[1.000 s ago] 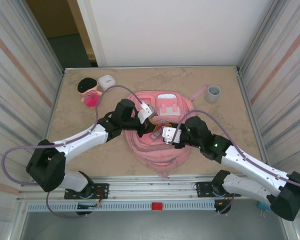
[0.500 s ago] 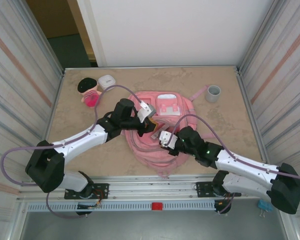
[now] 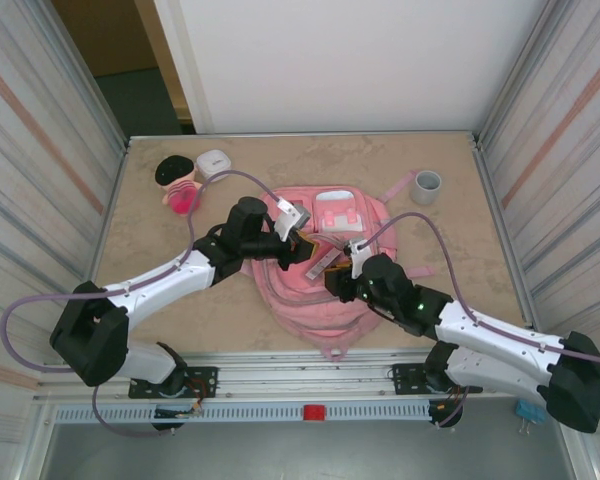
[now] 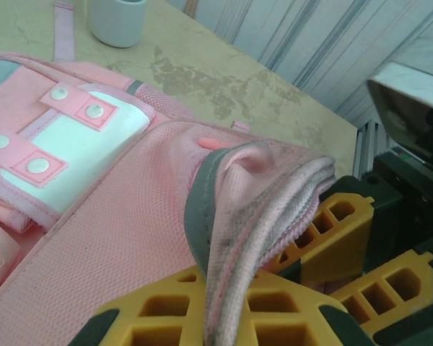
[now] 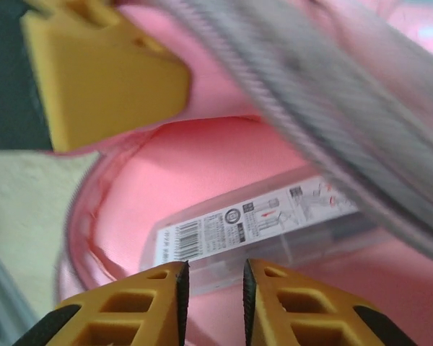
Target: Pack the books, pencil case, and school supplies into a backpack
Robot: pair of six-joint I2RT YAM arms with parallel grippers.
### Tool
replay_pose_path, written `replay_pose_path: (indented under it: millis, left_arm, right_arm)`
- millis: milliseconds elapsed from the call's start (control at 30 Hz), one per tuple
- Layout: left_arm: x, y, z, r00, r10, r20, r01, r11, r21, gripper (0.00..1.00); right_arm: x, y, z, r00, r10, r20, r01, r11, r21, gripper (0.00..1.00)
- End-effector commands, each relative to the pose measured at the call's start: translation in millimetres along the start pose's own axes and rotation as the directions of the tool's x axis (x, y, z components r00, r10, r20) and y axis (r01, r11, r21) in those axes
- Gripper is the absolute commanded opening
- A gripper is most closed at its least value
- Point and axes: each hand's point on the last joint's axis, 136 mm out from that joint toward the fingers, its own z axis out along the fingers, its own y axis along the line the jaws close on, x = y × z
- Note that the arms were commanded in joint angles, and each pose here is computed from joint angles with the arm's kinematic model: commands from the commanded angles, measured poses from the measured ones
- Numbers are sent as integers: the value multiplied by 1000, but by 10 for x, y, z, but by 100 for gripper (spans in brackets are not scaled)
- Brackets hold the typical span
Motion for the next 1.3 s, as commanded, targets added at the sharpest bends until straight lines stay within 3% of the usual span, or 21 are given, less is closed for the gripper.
replay_pose_path:
  millis: [0,67,133,233,367,467,633,800,967,1067,1267]
  left_arm:
    - [-568,-188,-201,980,58,189,-61,998,10,6]
    - [-562,-157,-201,982,44,183,-44,999,-6,6]
    - [-574,-147,-206,982,33,184,-31,999,-12,6]
    - [-578,-168,-219,981,30,192,-30,1000,-3,6]
    - [-591,-190,-253,979,33,202,-33,999,-1,7]
    - [-592,-213,-285,978,37,207,-38,999,1,7]
    - [-631,-301,-353,973,53,227,-60,998,26,7]
    - [-644,-436,-352,968,61,243,-82,994,78,7]
    - [-614,-505,-300,971,68,229,-94,990,102,7]
    - [-583,-420,-281,973,64,222,-80,995,62,7]
    - [-481,-192,-243,981,68,180,-59,997,-54,7]
  right_arm:
    - [94,189,-24,931,357,-82,-358,934,3,33]
    - [96,322,-1,896,430,-109,-433,902,-2,46]
    - [183,259,67,820,556,-137,-546,831,107,53]
    - [263,227,124,736,657,-163,-617,750,239,56]
    - [322,320,336,642,747,-172,-708,664,241,58]
    - [397,250,414,606,782,-147,-734,621,276,55]
    - [408,-28,404,612,790,-35,-744,591,312,49]
    - [206,-128,532,622,782,24,-761,597,254,36]
    - [-101,10,623,661,750,39,-748,654,112,23]
    - [-191,36,526,707,705,46,-706,701,98,23]
    - [-117,-23,208,815,579,3,-574,807,140,37]
